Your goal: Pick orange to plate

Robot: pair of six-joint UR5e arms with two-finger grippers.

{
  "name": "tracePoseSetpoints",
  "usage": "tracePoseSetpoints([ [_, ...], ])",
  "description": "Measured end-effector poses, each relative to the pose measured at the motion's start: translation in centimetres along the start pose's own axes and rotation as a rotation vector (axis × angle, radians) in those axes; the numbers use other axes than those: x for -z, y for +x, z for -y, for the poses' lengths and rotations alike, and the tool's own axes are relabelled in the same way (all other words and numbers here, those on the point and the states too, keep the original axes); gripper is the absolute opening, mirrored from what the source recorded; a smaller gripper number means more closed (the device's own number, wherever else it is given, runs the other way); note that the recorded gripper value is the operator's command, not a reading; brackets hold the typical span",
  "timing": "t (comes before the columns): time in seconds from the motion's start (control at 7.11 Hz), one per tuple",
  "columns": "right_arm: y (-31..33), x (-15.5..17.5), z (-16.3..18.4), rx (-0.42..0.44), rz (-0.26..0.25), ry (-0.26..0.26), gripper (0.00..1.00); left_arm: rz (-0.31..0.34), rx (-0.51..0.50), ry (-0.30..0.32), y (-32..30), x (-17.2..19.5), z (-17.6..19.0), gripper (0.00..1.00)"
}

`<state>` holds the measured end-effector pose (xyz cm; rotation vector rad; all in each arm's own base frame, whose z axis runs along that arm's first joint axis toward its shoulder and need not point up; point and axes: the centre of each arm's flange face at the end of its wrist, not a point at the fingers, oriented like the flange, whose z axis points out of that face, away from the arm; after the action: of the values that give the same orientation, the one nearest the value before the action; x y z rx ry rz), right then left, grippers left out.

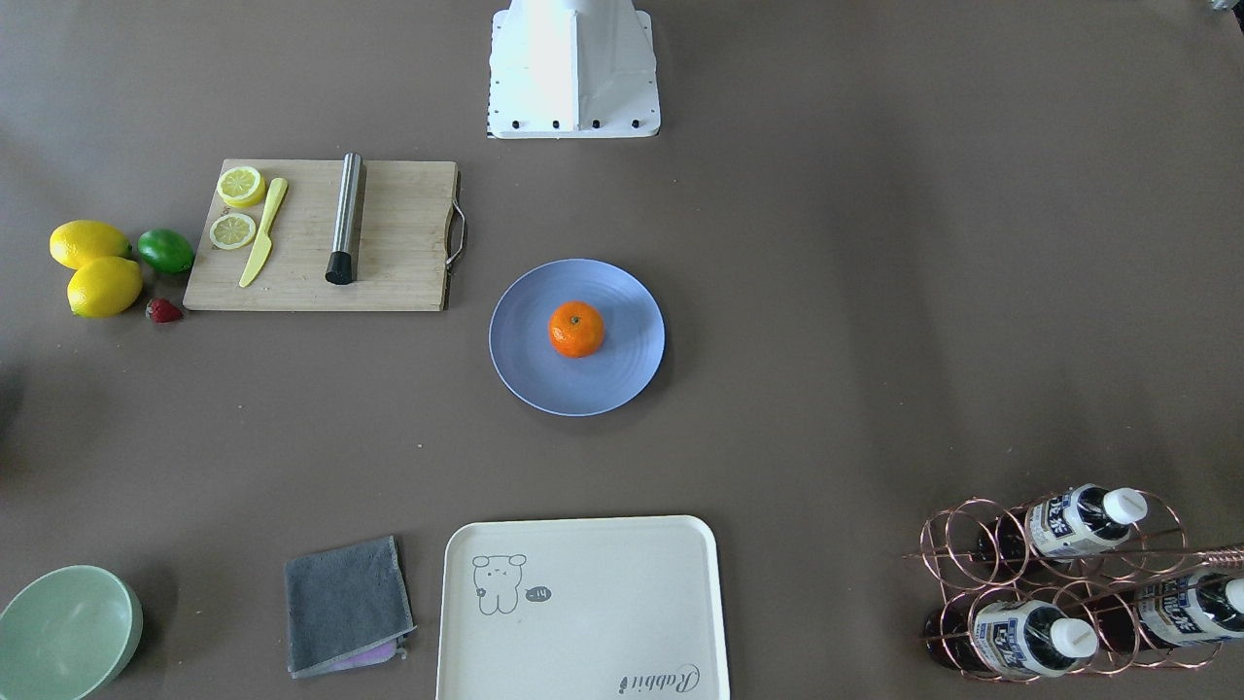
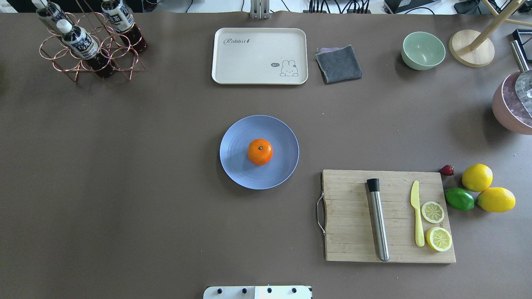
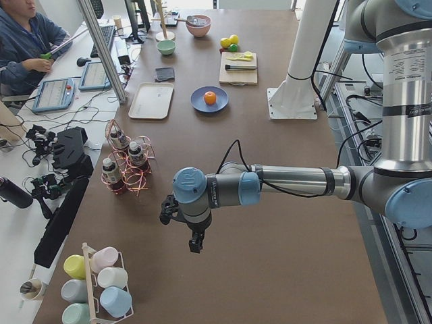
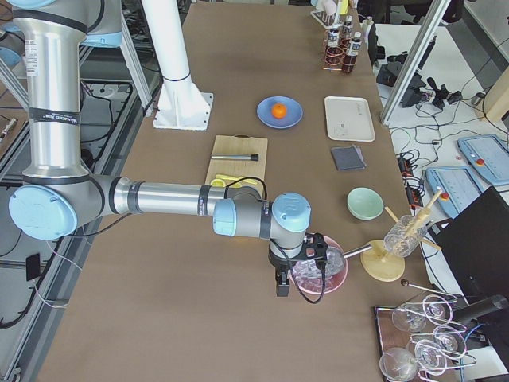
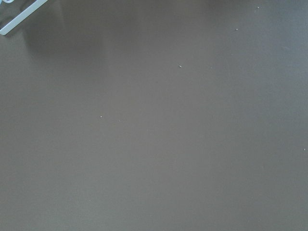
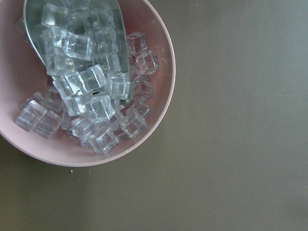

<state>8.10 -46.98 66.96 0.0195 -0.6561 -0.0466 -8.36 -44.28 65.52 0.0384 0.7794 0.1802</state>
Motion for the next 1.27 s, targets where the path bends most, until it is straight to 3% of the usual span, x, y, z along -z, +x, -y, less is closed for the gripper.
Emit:
tracePoseSetpoints([
  [1.27, -0.46, 0.29, 0.09, 0.005, 0.023, 0.008, 1.0, 0.003, -0.011, 0.011, 0.2, 0.24, 0.28, 0.98],
])
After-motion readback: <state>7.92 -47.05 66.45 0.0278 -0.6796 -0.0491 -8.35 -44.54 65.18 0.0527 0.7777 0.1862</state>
